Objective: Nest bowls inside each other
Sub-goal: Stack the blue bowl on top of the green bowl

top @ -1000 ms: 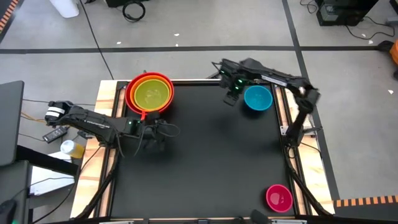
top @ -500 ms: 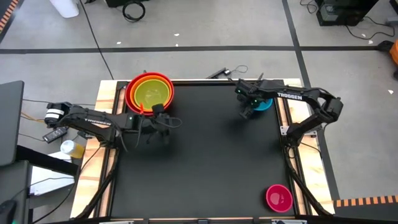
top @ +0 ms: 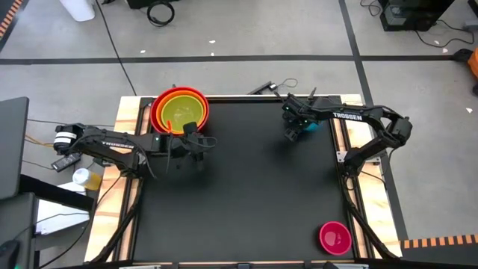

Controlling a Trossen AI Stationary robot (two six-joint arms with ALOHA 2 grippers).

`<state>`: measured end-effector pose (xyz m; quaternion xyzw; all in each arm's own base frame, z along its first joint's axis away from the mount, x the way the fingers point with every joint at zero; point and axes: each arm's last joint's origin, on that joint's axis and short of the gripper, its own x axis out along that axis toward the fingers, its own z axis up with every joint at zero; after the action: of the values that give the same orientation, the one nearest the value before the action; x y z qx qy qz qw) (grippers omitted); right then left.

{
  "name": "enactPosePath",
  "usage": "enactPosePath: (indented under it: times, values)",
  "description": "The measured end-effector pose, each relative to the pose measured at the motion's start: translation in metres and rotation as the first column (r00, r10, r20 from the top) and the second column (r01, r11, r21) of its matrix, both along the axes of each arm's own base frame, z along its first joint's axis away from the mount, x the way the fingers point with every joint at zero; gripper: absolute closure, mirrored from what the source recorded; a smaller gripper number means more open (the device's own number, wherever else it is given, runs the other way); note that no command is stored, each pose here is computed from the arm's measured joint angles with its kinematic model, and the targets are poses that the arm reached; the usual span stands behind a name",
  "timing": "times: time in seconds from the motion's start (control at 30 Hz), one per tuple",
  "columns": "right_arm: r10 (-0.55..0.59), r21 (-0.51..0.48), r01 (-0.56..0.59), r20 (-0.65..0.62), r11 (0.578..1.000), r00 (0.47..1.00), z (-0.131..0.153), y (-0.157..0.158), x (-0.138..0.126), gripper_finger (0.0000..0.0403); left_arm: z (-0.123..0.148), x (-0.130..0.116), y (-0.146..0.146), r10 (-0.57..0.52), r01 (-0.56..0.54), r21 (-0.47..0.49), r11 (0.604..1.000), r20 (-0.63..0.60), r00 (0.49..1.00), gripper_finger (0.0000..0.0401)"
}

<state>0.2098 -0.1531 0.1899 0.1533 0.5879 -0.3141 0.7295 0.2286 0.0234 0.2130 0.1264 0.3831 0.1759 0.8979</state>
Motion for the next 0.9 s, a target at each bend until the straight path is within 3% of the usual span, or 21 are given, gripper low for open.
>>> enactPosePath:
  times: [0.13, 0.23, 0.47, 0.63, 0.8, 0.9]
  values:
    - [0.031, -0.039, -0.028, 0.073, 0.999, 0.997, 0.006, -0.001, 0.011, 0.0381, 0.007, -0.006, 0.001, 0.074, -0.072, 0.026, 0.997, -0.052, 0.996, 0.022]
    - [0.117, -0.084, -0.105, 0.155, 0.991, 0.981, 0.02, 0.004, 0.029, 0.0387, 0.016, -0.01, 0.002, 0.125, -0.124, 0.012, 0.992, -0.091, 0.988, 0.022]
    - [0.371, -0.28, -0.268, 0.441, 0.922, 0.817, 0.056, 0.012, 0.098, 0.0395, 0.046, -0.014, 0.002, 0.174, -0.177, -0.006, 0.984, -0.13, 0.976, 0.022]
    - [0.492, -0.379, -0.348, 0.404, 0.857, 0.771, 0.062, 0.012, 0.154, 0.0396, 0.063, -0.021, 0.0, 0.249, -0.254, -0.009, 0.967, -0.171, 0.953, 0.022]
    - [0.537, -0.522, -0.312, 0.359, 0.793, 0.764, 0.079, 0.009, 0.2, 0.0403, 0.066, -0.034, -0.005, 0.282, -0.286, 0.02, 0.958, -0.247, 0.927, 0.022]
    - [0.593, -0.604, -0.313, 0.341, 0.733, 0.729, 0.085, 0.006, 0.223, 0.0402, 0.068, -0.043, -0.009, 0.339, -0.338, 0.048, 0.94, -0.244, 0.909, 0.022]
